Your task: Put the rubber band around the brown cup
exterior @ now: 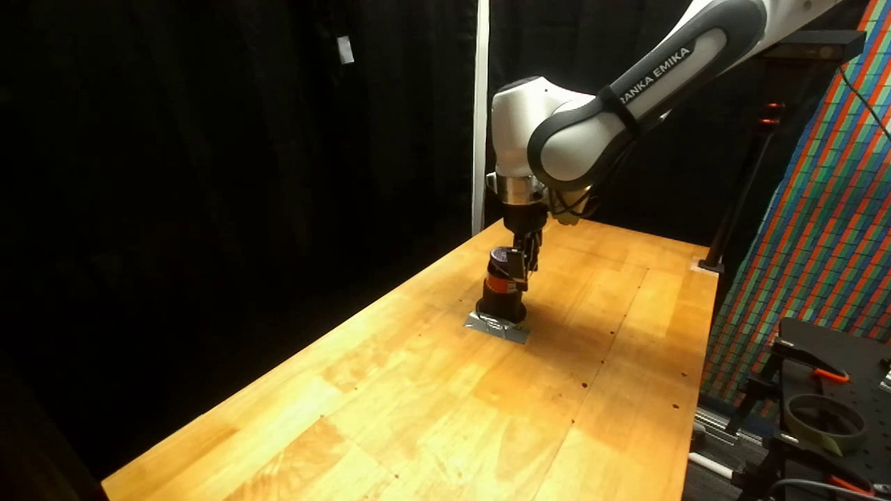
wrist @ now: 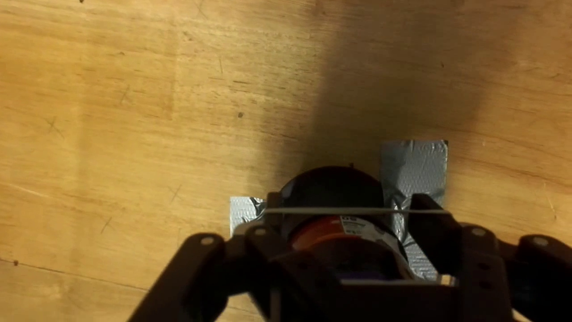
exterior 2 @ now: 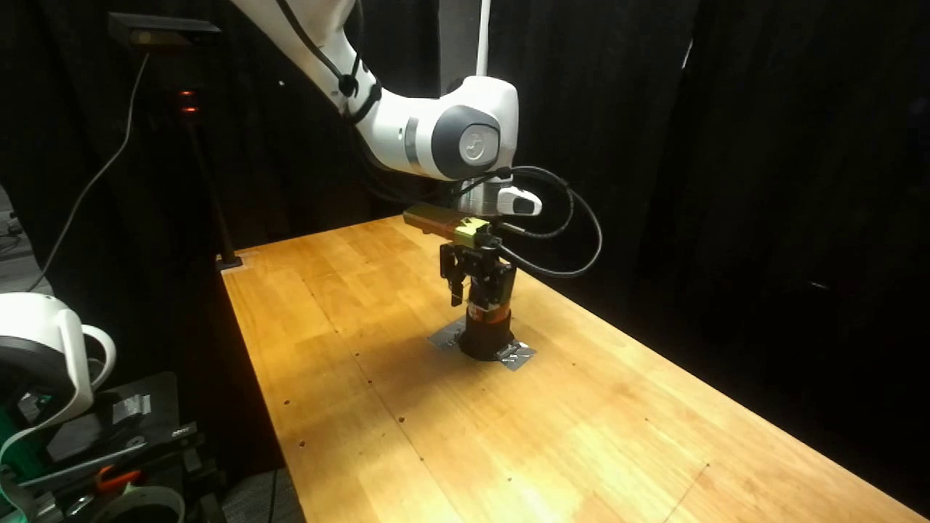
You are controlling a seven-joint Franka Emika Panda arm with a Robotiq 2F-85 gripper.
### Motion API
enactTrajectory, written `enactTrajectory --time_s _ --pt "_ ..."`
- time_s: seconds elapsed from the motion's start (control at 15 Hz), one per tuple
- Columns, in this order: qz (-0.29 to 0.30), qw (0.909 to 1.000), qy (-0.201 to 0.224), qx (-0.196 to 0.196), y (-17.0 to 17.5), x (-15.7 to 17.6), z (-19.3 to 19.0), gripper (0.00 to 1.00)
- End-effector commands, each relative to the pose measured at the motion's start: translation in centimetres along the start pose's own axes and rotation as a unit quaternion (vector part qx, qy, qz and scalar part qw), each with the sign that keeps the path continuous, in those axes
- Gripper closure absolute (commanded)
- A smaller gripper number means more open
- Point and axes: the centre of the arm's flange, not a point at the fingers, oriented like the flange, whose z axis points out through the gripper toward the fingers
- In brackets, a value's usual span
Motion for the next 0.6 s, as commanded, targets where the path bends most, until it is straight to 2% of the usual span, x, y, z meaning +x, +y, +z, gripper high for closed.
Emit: enactTrajectory --time_s 0.0,0.2,0.4,0.53 --pt "-0.002 0.9991 0.042 -0.003 -0.4 -4.5 -0.2 0.56" --pt "0.0 0.9944 0.106 -0.01 -0.9 -6.5 0.1 0.8" --pt "0.003 0.9844 0.174 -0.026 -1.7 -8.7 0.9 0.84" --pt "0.0 0.9751 0.219 -0.037 -2.3 -10.2 1.5 0.8"
